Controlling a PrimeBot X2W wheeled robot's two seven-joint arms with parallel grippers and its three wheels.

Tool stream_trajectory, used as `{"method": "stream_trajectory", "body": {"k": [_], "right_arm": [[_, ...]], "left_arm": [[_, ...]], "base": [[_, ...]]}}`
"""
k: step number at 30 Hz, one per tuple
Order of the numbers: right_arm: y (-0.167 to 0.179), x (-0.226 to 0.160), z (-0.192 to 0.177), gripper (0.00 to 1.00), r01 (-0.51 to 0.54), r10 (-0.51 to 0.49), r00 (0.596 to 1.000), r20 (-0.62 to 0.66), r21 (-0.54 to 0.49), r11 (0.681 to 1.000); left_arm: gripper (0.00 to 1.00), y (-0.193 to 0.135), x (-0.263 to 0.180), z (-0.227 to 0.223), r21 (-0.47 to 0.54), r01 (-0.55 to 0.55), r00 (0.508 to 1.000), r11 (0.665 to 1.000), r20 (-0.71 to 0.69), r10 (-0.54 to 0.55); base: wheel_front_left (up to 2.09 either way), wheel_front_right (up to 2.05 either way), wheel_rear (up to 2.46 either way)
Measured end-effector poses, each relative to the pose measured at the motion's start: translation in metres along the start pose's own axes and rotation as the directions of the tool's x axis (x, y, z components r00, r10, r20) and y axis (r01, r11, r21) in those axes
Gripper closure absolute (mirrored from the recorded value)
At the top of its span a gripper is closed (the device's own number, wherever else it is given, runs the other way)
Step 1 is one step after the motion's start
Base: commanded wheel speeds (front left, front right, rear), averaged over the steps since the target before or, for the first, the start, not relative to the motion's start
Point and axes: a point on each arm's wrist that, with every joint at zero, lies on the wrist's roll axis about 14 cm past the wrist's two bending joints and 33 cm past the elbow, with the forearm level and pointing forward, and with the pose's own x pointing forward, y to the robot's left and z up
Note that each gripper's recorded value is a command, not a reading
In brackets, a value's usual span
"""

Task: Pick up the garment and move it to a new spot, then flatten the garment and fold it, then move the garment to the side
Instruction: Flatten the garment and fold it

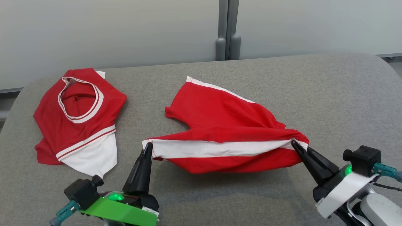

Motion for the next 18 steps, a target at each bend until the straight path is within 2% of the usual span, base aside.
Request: {"method": "stream_trajectory", "body": {"k": [9,11,18], "right_arm": [[-0.018,-0.023,0.001,1.0,0.021,-0.022,0.999,-0.036,-0.025,0.999],[-0.02,-0.025,0.002,1.0,0.023,-0.024,0.999,-0.041,-0.028,0.999],[-0.016,-0.029,-0.004,1.0,-0.005,0.003,0.998,-0.069,-0.028,1.0]], "left_arm": [[1.0,-0.047,-0.004,0.026,0.033,0.152,0.986,0.988,0.067,-0.154],[1.0,-0.051,-0.01,0.026,0.027,0.159,0.985,0.987,0.068,-0.16],[1.0,-0.034,-0.03,0.01,0.027,0.103,0.995,0.994,-0.006,-0.103]], "base": [[0.0,0.0,0.0],[0.0,0.0,0.0],[0.0,0.0,0.0]]}}
